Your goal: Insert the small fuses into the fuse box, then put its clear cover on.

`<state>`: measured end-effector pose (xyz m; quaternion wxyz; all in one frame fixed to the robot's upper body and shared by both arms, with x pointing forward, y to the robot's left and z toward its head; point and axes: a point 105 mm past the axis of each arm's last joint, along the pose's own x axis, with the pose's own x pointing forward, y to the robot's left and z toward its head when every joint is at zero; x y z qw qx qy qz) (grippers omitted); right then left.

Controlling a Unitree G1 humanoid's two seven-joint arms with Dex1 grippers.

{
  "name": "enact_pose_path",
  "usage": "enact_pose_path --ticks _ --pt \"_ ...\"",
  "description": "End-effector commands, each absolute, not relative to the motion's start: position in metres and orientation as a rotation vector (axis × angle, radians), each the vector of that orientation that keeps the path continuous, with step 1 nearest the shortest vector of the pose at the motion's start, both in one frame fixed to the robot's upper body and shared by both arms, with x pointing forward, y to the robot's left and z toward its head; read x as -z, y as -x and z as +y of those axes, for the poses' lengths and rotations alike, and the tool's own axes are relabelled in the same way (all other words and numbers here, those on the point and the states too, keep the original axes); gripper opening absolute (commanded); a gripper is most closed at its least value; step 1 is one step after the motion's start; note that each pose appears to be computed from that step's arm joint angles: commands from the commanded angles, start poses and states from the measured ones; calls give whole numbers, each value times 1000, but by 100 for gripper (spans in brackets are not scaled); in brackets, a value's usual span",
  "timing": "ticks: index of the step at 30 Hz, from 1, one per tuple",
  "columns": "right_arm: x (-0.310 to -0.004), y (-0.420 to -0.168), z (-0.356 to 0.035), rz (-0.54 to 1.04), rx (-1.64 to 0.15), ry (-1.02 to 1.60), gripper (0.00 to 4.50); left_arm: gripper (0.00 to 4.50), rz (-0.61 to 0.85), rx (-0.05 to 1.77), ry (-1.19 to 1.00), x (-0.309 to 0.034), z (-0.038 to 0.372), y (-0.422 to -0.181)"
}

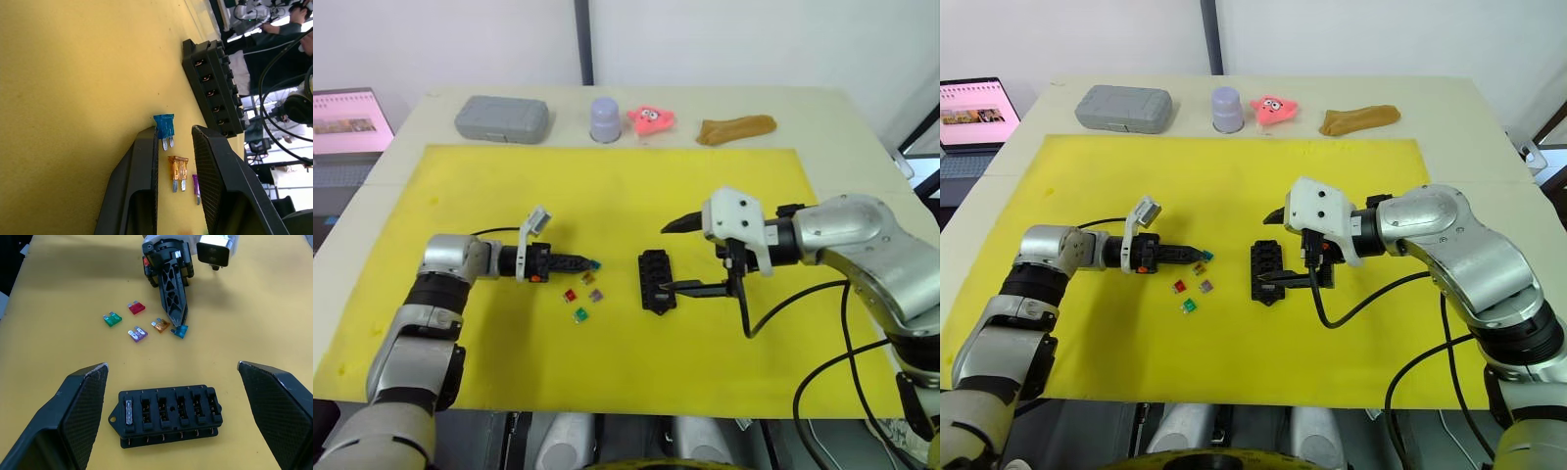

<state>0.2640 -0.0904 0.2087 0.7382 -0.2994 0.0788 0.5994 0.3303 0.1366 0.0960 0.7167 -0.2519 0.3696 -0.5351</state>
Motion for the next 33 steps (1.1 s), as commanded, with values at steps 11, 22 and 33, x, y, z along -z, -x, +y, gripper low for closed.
enact_pose_path --ticks 11,22,33 --pt "-219 -264 -88 116 -1309 698 450 5 858 1110 541 -77 142 -333" --pt "-219 -264 -87 115 -1310 694 450 5 775 1091 566 -96 155 -338" --pt "-222 -267 -87 149 -1313 603 450 5 456 1242 491 -189 158 -325"
